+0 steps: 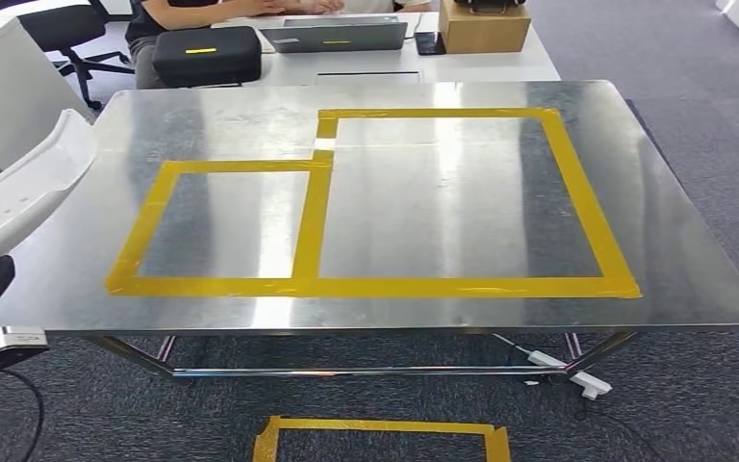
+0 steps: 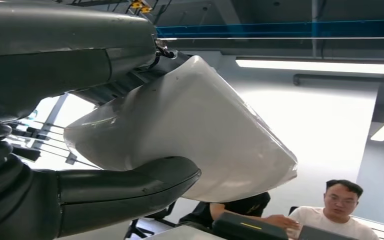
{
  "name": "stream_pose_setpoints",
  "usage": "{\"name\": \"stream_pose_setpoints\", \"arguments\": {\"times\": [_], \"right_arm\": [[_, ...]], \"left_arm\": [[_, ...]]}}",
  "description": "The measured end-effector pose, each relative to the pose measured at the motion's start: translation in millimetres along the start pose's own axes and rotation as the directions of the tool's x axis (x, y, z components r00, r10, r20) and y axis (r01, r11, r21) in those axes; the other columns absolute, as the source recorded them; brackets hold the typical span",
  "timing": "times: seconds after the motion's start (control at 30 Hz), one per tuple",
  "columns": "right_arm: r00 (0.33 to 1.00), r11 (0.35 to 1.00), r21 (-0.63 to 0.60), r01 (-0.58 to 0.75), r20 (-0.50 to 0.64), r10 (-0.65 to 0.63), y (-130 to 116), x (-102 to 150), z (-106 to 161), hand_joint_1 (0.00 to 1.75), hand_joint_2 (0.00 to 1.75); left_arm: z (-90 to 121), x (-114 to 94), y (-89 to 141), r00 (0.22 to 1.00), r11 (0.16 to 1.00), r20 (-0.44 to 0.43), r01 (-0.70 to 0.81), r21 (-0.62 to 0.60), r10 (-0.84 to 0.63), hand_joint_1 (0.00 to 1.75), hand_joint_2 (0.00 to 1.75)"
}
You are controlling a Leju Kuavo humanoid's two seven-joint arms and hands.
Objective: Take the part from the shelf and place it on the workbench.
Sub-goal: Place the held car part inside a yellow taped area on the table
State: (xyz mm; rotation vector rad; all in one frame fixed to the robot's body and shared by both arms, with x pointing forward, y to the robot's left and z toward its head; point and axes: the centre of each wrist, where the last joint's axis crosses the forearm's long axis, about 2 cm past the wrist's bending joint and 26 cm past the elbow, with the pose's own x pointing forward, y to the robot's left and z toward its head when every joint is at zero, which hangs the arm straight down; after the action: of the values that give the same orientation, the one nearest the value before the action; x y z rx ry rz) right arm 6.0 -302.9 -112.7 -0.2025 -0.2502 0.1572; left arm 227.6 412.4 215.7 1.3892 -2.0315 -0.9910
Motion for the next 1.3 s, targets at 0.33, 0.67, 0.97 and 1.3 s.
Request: {"name": "stream_pose_setpoints", "arguments": {"times": [0.33, 0.67, 0.97, 1.3], "right_arm": [[1.000, 1.000, 0.004, -0.015, 0.005, 0.015, -0.4, 3.3, -0.7, 0.00, 0.00], [0.998, 0.998, 0.013, -0.066, -0.001, 0.066, 1.4, 8.0, -1.5, 0.00, 0.00], [0.995, 0.994, 0.029, -0.102, 0.011, 0.102, 5.7, 16.4, -3.1, 0.00, 0.00], [0.992, 0.991, 0.045, -0.125, 0.021, 0.124, 9.9, 19.7, -3.0, 0.00, 0.00]], "left_arm": [[-23.8, 5.4, -17.3, 0.998, 0.997, 0.067, -0.011, -0.076, 0.016, 1.75, 1.75], [-70.1, 9.3, -49.1, 0.995, 0.970, 0.098, -0.009, -0.241, 0.034, 1.75, 1.75], [-115.3, 24.4, -75.8, 0.978, 0.936, 0.083, -0.156, -0.315, 0.191, 1.75, 1.75], [-131.6, 64.7, -105.4, 0.933, 0.892, 0.088, -0.303, -0.336, 0.350, 1.75, 1.75]]}}
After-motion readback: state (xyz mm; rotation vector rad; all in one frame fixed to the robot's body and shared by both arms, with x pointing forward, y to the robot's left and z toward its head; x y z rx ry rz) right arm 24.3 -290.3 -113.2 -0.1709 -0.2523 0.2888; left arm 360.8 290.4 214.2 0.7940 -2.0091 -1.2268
